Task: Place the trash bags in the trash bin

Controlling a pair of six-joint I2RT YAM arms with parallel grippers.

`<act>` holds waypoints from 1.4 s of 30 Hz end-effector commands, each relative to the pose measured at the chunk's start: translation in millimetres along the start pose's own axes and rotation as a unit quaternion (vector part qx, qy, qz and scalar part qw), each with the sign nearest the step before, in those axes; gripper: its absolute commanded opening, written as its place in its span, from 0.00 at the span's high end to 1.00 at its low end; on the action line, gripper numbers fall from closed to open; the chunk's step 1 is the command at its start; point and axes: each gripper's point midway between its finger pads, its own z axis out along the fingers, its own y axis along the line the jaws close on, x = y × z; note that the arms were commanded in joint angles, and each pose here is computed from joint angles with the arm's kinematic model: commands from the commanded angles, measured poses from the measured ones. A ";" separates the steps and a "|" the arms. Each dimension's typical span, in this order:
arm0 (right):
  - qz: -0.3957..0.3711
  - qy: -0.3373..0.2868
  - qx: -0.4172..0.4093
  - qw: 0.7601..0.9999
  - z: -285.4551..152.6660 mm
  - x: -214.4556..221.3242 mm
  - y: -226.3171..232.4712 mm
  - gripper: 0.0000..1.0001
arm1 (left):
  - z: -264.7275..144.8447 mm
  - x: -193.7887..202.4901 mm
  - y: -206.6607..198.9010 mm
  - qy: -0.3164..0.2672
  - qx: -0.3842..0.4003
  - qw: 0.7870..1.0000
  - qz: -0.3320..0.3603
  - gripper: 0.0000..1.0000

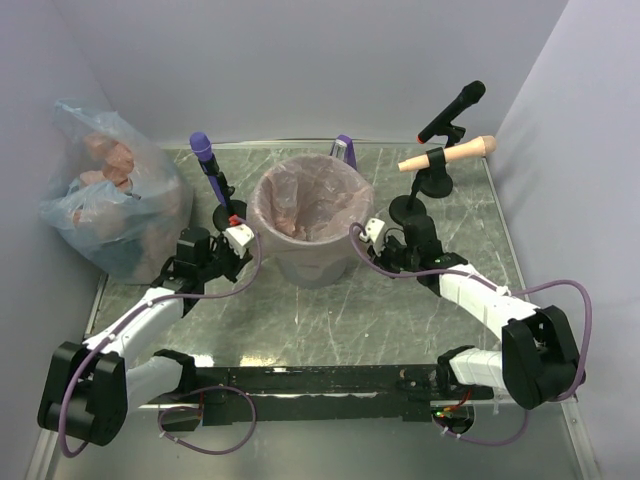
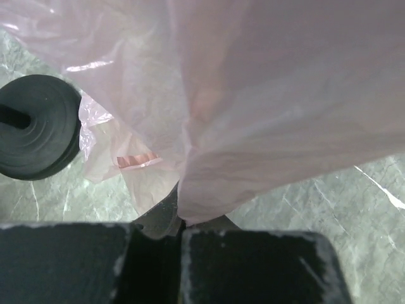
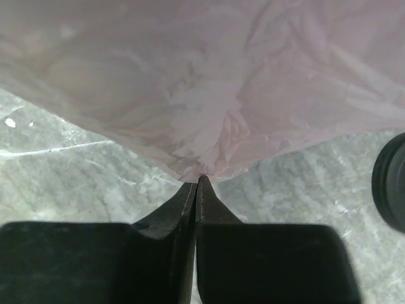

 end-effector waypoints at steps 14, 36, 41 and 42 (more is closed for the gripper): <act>0.062 -0.078 0.020 0.995 -121.1 -161.4 -33.5 0.30 | -66.1 -12.8 -24.5 0.027 0.021 0.999 0.034 0.15; -0.120 0.095 -0.193 0.969 71.4 -169.6 21.6 0.80 | -75.7 -18.6 -15.3 -0.015 -0.030 0.999 -0.015 0.17; -0.143 0.131 -0.209 0.959 95.3 -130.2 32.6 0.81 | -75.2 -22.7 -8.9 -0.026 -0.041 0.999 -0.024 0.17; -0.143 0.138 -0.214 0.957 98.5 -122.2 35.5 0.81 | -75.3 -23.1 -8.8 -0.027 -0.040 0.998 -0.026 0.17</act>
